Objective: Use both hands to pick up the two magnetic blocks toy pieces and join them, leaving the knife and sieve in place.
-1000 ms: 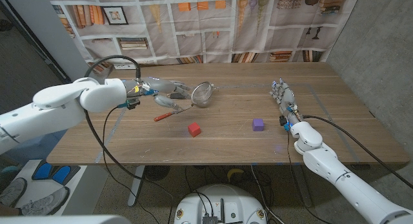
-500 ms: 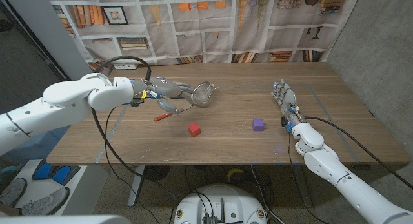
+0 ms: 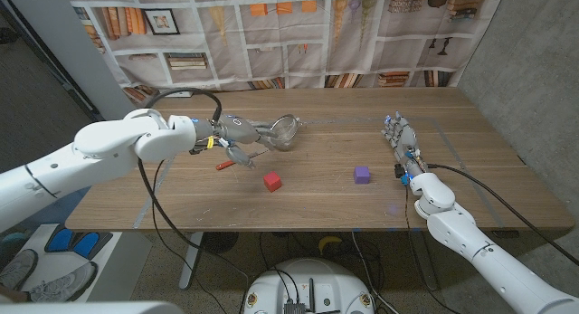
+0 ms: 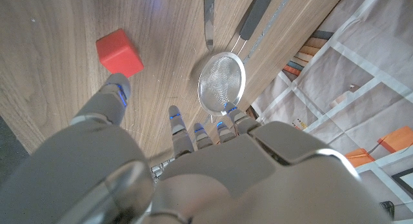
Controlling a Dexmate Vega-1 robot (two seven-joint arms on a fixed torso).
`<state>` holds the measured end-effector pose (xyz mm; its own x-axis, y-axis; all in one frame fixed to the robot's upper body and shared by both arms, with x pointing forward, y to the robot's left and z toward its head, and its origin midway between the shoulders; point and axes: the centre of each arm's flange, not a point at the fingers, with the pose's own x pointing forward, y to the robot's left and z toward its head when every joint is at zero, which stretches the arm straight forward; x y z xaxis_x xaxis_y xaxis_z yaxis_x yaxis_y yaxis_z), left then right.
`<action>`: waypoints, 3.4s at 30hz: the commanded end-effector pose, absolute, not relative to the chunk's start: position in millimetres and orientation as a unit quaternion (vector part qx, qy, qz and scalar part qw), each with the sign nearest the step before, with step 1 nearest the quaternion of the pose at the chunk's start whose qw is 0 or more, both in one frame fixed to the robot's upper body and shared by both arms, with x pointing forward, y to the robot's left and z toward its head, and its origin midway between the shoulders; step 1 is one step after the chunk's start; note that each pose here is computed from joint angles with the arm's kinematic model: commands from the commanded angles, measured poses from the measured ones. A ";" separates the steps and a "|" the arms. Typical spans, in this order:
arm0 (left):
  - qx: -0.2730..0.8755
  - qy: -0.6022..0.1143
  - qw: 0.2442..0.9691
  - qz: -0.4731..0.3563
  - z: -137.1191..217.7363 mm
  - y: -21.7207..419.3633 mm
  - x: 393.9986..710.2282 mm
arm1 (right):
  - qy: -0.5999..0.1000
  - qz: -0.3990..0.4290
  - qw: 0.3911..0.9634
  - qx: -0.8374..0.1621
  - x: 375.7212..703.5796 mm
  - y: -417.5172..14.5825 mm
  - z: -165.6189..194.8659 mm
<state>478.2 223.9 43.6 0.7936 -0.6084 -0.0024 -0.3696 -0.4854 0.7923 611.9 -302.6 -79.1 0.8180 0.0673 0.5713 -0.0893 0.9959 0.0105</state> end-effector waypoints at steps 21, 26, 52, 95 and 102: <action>0.832 -0.293 0.456 -0.117 -2.0 222.5 491.3 | -0.294 0.026 0.955 0.027 610.7 -309.2 -84.5; 0.829 -0.295 0.461 -0.120 -6.8 220.8 494.4 | -0.295 0.024 0.955 0.027 610.2 -310.2 -85.3; 0.834 -0.305 0.445 -0.118 -30.9 210.3 507.5 | -0.300 0.019 0.953 0.033 609.0 -316.9 -85.3; 0.828 -0.325 0.450 -0.077 -53.4 202.2 519.6 | -0.299 0.012 0.953 0.041 608.4 -320.1 -89.6; 0.825 -0.336 0.449 -0.073 -52.9 201.5 521.6 | -0.300 0.013 0.953 0.042 609.4 -320.1 -89.4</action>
<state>519.2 203.3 -52.9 0.7803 -0.6063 0.1533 -0.4578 -0.3867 0.8006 608.0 -319.5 -88.3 0.8194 0.0010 0.5732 -0.0490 0.9965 0.0682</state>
